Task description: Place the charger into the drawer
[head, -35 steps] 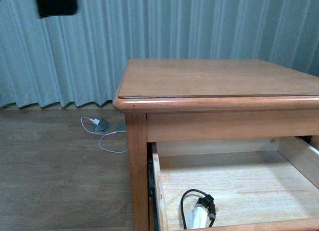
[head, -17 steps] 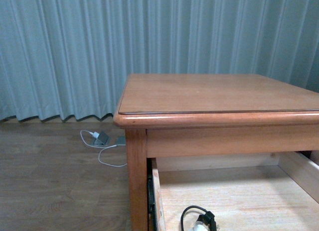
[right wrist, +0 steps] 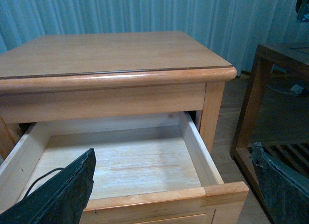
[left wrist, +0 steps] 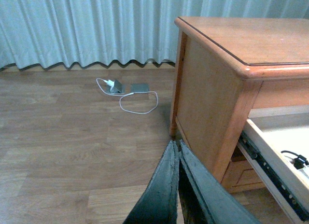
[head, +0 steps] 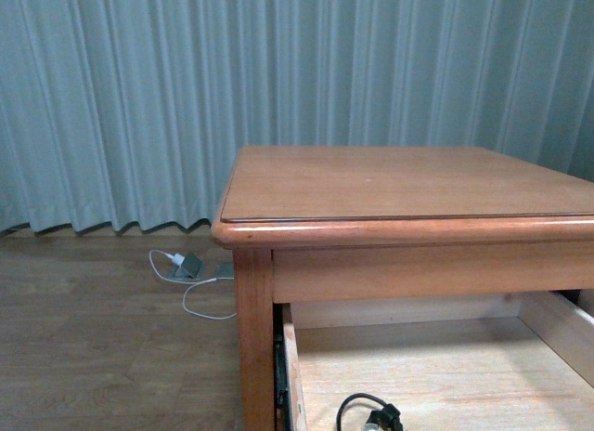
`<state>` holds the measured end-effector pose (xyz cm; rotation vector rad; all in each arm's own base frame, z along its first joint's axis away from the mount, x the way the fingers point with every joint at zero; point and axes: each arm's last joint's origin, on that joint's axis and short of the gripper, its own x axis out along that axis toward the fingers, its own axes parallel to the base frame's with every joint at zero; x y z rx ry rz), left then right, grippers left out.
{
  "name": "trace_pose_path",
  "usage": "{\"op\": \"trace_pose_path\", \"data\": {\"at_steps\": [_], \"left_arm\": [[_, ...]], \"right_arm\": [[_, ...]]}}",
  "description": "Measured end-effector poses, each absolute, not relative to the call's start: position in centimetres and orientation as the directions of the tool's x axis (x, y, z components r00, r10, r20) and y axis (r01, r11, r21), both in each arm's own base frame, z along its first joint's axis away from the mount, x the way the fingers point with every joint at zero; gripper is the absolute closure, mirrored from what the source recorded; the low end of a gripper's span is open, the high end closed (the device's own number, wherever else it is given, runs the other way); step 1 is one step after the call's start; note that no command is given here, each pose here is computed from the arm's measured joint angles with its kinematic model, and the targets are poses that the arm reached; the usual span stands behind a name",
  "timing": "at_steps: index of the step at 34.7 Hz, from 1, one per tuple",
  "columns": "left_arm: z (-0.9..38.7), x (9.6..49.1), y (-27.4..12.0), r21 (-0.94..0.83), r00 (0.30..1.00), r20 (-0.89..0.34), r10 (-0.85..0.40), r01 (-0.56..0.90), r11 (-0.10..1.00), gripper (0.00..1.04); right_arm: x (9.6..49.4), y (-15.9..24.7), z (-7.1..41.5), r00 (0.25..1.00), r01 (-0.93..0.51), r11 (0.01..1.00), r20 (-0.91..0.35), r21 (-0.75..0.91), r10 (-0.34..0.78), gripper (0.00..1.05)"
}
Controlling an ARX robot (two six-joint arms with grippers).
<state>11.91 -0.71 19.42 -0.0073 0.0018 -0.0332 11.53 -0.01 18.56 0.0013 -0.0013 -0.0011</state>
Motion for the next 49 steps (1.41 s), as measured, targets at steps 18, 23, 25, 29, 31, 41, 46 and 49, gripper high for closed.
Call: {"op": "trace_pose_path", "data": {"at_steps": [18, 23, 25, 29, 31, 41, 46, 49], "left_arm": [[17.5, 10.9, 0.0, -0.007, 1.0, 0.001, -0.002, 0.002, 1.0, 1.01], [17.2, 9.7, 0.0, -0.007, 1.0, 0.021, -0.002, 0.002, 1.0, 1.01], [17.1, 9.7, 0.0, -0.007, 1.0, 0.02, -0.003, 0.003, 1.0, 1.01], [17.2, 9.6, 0.0, -0.007, 1.0, 0.021, -0.003, 0.003, 1.0, 1.01], [17.1, 9.6, 0.0, -0.007, 1.0, 0.02, -0.002, 0.002, 1.0, 1.01], [17.1, 9.6, 0.0, -0.007, 1.0, 0.02, -0.002, 0.002, 1.0, 0.66], [17.1, 9.6, 0.0, -0.007, 1.0, 0.02, -0.002, 0.002, 1.0, 0.45], [17.1, 9.6, 0.0, -0.007, 1.0, 0.02, -0.002, 0.002, 1.0, 0.29]], "right_arm": [[11.5, 0.0, 18.6, 1.0, 0.001, 1.0, 0.001, 0.001, -0.001, 0.09], [11.5, 0.0, 18.6, 1.0, 0.001, 1.0, 0.001, 0.001, -0.001, 0.09], [11.5, 0.0, 18.6, 1.0, 0.001, 1.0, 0.001, 0.001, -0.001, 0.09], [11.5, 0.0, 18.6, 1.0, 0.001, 1.0, 0.001, 0.001, -0.001, 0.09], [11.6, 0.0, 18.5, 1.0, -0.01, 1.0, -0.02, -0.007, 0.01, 0.09], [12.6, 0.8, 16.6, 0.848, -0.164, 0.987, -0.512, -0.003, 0.139, 0.09], [14.4, 1.6, 16.1, 0.78, -0.202, 0.979, -0.603, 0.011, 0.167, 0.09], [16.1, 2.6, 16.1, 0.749, -0.232, 0.972, -0.635, 0.02, 0.192, 0.09]]}}
